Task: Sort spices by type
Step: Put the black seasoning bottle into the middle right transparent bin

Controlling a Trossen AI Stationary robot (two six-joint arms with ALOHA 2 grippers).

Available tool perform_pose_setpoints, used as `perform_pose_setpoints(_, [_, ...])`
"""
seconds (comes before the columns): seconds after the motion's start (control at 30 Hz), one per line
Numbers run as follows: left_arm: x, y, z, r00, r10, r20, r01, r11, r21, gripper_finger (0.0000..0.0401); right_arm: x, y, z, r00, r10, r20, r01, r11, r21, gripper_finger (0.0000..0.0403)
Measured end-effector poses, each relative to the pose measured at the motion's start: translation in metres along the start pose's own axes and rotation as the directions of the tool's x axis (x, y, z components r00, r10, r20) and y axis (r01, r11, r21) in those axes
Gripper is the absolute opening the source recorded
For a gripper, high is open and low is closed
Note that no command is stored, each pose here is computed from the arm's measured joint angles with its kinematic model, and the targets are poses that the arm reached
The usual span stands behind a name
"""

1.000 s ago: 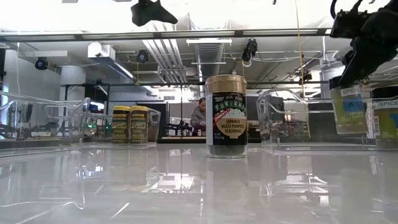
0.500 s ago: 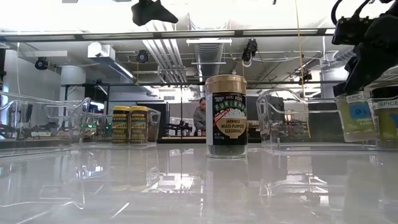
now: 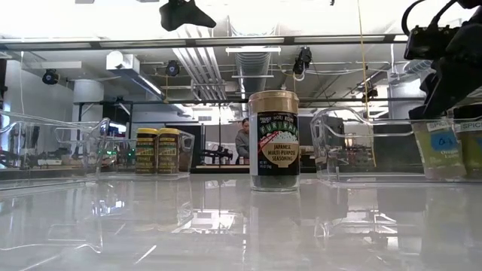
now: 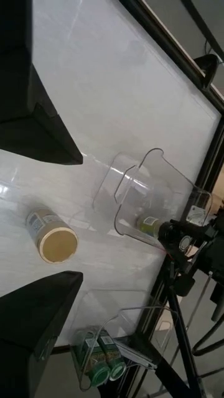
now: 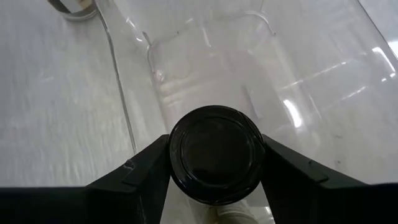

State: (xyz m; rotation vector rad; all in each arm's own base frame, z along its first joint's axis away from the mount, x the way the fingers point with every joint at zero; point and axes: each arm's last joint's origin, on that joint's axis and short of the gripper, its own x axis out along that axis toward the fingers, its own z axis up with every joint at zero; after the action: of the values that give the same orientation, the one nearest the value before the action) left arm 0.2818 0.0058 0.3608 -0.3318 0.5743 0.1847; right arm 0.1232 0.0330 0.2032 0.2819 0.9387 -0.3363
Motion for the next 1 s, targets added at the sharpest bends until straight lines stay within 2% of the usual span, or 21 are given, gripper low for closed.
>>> perform_pose_setpoints(0.37, [-0.0001,0.0000,0.0001,1.000,0.000,0.001,0.000,1.000,0.001,0.0278,0.0008,-0.0003,-0.0008,1.000,-0.003,-0.003,0.003,1.000,0.006,0.0226])
perform_pose_setpoints(0.8, [-0.0001,-0.0002,0.0004,1.000,-0.002,0.005,0.002,1.000,0.001,0.0278,0.0008,-0.0003,-0.0009,1.000,-0.001,-0.006,0.001,1.000,0.005,0.0269])
perform_pose_setpoints(1.0, [-0.0001,-0.0002,0.0005,1.000,-0.001,0.005,0.001,1.000,0.010,0.0278,-0.0032,0.0003,0.0021,1.000,-0.004,-0.011,0.004,1.000,0.005,0.0267])
